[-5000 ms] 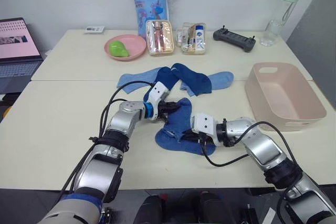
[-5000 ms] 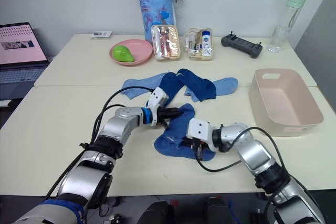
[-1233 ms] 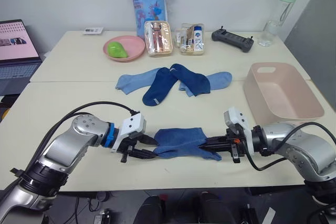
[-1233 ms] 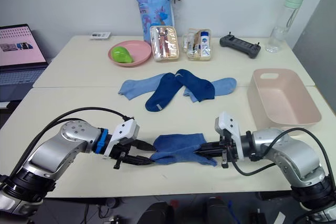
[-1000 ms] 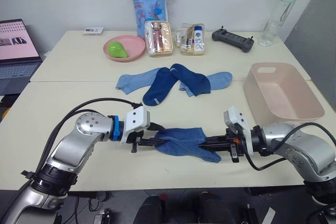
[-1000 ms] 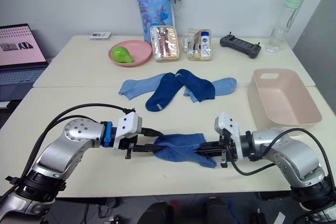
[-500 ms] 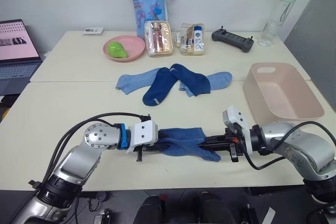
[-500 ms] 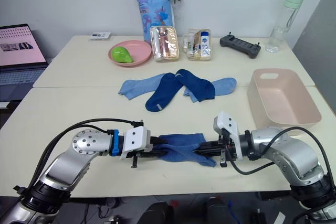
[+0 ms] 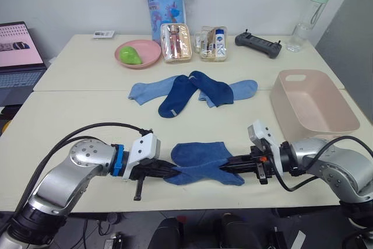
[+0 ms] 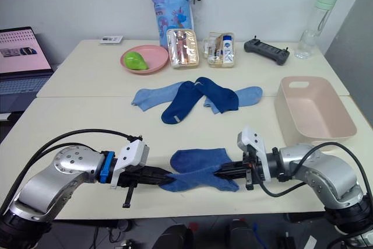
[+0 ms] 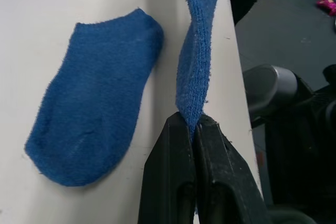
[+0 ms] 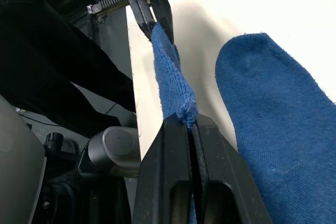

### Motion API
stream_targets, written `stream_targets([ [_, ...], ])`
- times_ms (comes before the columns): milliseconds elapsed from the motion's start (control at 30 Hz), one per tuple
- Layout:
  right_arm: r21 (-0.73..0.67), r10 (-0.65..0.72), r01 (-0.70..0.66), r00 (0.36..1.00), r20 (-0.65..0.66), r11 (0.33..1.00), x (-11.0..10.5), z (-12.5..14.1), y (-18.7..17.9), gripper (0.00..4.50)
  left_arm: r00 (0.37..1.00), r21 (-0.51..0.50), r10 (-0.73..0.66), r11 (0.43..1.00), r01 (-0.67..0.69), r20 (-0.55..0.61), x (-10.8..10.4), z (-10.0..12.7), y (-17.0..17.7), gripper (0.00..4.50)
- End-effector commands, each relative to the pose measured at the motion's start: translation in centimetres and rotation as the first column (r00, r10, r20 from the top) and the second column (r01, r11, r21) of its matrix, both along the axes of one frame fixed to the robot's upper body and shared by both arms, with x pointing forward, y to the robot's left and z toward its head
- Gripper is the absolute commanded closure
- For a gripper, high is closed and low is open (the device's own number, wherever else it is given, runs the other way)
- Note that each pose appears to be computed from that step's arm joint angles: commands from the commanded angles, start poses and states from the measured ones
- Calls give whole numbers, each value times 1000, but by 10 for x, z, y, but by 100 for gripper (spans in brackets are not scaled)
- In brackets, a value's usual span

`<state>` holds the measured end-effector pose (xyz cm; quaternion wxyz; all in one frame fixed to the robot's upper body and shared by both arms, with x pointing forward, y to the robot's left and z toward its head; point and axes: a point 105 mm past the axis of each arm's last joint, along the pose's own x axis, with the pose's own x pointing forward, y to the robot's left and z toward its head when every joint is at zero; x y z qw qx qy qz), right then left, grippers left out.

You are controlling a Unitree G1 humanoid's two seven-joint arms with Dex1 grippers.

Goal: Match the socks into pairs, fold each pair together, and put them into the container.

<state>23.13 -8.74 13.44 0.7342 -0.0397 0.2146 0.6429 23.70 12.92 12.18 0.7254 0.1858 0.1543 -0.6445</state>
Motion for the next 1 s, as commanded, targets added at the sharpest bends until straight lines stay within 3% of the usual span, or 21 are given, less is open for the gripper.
stream_targets([
  [33, 3, -72, 72, 994, 81, 997, 24, 2, 0, 450, 997, 19, 48, 999, -49, 53, 23, -1, 0, 449],
  [300, -62, -140, 151, 978, 158, 987, 64, -11, -8, 450, 995, 115, 42, 992, -52, 92, 58, -2, 2, 449],
  [800, -84, -138, 153, 978, 155, 985, 68, -27, -7, 450, 994, 198, 8, 980, -29, 105, 80, -19, -8, 449],
  [833, -82, -144, 159, 977, 158, 984, 69, -26, -7, 450, 993, 191, 11, 981, -33, 117, 82, -17, -9, 429],
  [933, -72, -147, 160, 976, 161, 984, 69, -24, -8, 378, 988, 159, 38, 985, -62, 148, 88, -11, -10, 356],
  [1000, -60, -169, 183, 968, 185, 981, 73, -20, -11, 307, 984, 136, 55, 988, -78, 168, 89, -6, -10, 291],
])
